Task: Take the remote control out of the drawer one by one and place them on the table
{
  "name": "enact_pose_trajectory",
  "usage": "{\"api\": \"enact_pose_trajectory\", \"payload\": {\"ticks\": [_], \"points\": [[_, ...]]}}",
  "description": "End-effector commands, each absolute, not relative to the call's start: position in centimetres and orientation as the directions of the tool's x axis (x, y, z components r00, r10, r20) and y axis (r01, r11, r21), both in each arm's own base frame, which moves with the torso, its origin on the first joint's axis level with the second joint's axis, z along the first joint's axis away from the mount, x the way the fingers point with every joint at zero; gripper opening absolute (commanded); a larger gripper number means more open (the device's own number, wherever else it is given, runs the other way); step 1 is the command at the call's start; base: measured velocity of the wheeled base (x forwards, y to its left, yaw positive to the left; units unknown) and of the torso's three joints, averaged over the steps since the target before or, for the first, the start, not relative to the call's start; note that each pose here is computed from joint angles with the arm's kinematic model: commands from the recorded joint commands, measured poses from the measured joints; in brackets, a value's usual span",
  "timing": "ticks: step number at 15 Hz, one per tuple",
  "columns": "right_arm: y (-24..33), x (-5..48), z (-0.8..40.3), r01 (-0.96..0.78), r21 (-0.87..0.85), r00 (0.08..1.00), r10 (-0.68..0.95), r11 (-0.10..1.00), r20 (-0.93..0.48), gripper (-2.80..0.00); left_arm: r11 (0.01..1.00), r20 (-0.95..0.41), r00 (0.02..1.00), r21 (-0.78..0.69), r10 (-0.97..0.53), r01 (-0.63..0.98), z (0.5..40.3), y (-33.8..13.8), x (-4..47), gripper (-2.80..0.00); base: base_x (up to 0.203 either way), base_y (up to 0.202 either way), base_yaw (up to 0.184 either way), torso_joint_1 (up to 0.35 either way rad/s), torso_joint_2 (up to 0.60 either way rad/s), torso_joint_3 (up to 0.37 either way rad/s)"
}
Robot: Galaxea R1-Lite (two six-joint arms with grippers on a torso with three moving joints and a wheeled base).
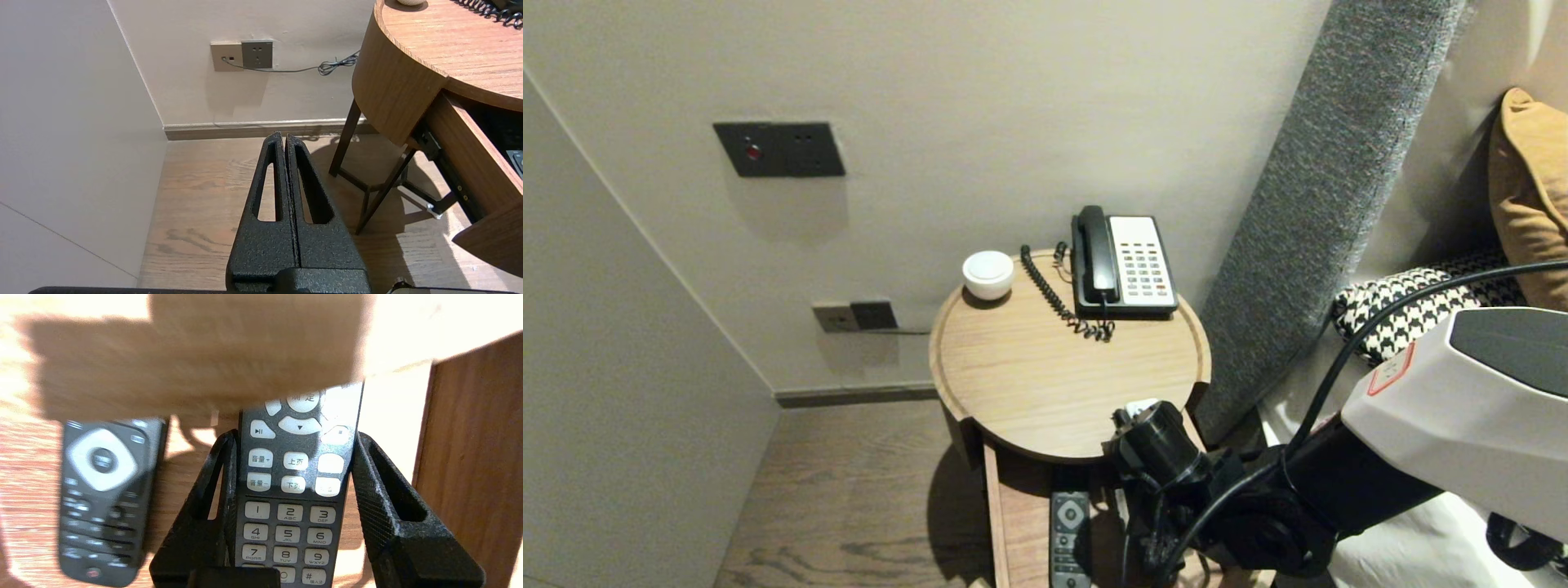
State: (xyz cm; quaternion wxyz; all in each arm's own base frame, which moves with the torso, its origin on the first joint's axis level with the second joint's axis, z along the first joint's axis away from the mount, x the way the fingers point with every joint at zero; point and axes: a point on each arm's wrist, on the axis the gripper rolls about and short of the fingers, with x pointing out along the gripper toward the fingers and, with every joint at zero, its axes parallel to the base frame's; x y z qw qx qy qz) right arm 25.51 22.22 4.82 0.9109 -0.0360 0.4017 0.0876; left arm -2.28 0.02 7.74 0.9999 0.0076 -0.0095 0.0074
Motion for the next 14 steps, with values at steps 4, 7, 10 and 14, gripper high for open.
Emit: {"api": "enact_pose_trajectory", "payload": {"ticks": [4,7,10,14], "points": [[22.5,25.6,6.6,-0.192,0.032,0.686,0.157,0.981,-0.711,-2.80,1.000,0.020,1.000,0.015,0.015,-0.016,7.8,0.0,-2.3,-2.80,0.000,0.000,0.000,0.000,0.00,0.000],[22.4,25.7,6.6,-0.215,0.060,0.649,0.188,0.975,-0.737,-2.80,1.000,0.020,1.000,0.015,0.015,-0.016,7.8,0.0,-2.3,-2.80,0.000,0.000,0.000,0.000,0.00,0.000],[22.2,26.1,7.0,-0.231,0.102,0.563,0.219,0.968,-0.797,-2.80,1.000,0.020,1.000,0.015,0.015,-0.016,7.8,0.0,-2.3,-2.80,0.000,0.000,0.000,0.000,0.00,0.000],[21.2,27.5,7.1,-0.217,0.159,0.484,0.248,0.963,-0.839,-2.80,1.000,0.020,1.000,0.015,0.015,-0.016,7.8,0.0,-2.3,-2.80,0.000,0.000,0.000,0.000,0.00,0.000]]}}
